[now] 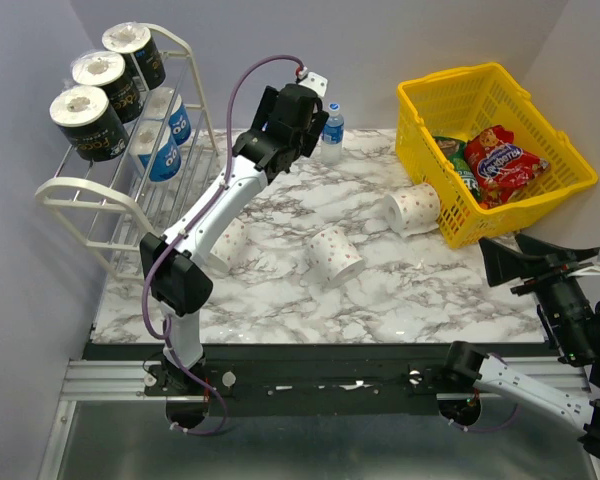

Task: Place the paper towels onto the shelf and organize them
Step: Adjust the paper towel at the center of the board, then pick up the paper towel from the center of the board.

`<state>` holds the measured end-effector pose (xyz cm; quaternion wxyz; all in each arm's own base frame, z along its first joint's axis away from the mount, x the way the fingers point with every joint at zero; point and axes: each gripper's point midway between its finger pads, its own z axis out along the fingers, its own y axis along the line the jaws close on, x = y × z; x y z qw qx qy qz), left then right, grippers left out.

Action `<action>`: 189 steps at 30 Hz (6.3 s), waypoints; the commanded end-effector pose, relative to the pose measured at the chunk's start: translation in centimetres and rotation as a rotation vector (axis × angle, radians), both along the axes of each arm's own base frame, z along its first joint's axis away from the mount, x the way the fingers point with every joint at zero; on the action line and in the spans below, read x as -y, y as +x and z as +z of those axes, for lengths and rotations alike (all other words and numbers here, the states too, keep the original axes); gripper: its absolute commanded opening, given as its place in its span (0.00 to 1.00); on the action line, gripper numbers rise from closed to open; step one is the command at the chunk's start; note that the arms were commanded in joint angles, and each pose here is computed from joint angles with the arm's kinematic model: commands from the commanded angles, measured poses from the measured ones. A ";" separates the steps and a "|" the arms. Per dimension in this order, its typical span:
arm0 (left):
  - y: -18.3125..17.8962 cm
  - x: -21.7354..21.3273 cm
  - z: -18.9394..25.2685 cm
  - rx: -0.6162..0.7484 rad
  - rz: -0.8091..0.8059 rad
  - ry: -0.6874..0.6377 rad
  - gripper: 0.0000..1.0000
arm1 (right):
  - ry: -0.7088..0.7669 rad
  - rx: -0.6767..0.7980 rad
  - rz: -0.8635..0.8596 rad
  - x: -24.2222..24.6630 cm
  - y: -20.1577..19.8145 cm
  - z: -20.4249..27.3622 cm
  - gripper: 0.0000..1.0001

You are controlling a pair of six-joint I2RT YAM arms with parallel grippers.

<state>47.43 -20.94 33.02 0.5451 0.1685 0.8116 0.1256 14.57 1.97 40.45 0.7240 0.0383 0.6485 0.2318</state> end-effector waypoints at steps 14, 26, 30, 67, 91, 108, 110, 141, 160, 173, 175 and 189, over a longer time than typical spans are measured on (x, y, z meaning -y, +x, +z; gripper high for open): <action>11.6 0.7 -7.2 -0.052 -0.022 -0.380 0.96 | -0.102 -0.015 0.095 -4.3 1.1 -1.8 1.00; 15.7 1.7 -10.5 0.006 -0.041 -0.524 0.98 | -0.142 -0.016 0.123 -7.3 2.5 -2.1 1.00; 17.2 -0.4 -11.1 0.052 0.060 -0.530 0.98 | -0.134 -0.056 0.204 -10.1 2.7 -2.9 1.00; 20.6 -3.0 -20.4 -0.077 0.135 -0.947 0.96 | -0.199 -0.050 0.173 -10.6 3.7 -3.3 1.00; 22.4 -1.9 -22.4 -0.025 0.110 -1.046 0.98 | -0.290 0.003 0.126 -10.7 4.8 -3.4 1.00; 23.9 -0.7 -21.5 0.046 0.038 -1.125 0.63 | -0.360 0.036 0.083 -10.6 5.6 -4.1 1.00; 23.4 -0.8 -21.9 0.038 0.035 -1.105 0.59 | -0.363 0.038 0.082 -10.6 5.7 -4.1 1.00; -3.3 0.8 -10.1 -0.265 -0.123 -0.233 0.53 | -0.151 0.016 0.065 -1.7 0.1 -2.4 1.00; -4.1 11.5 -11.9 -0.268 -0.698 -0.163 0.81 | -0.161 -0.030 0.096 -2.5 0.1 -2.6 1.00; -0.5 12.8 -16.6 -0.307 -0.628 -0.042 0.76 | -0.138 -0.026 0.071 -1.7 0.0 -2.2 1.00; -0.4 12.9 -17.9 -0.336 -0.621 -0.032 0.75 | -0.138 -0.026 0.063 -1.6 0.1 -2.2 1.00; 1.5 11.9 -22.1 -0.375 -0.501 0.015 0.61 | -0.164 -0.016 0.034 -1.7 0.7 -2.3 1.00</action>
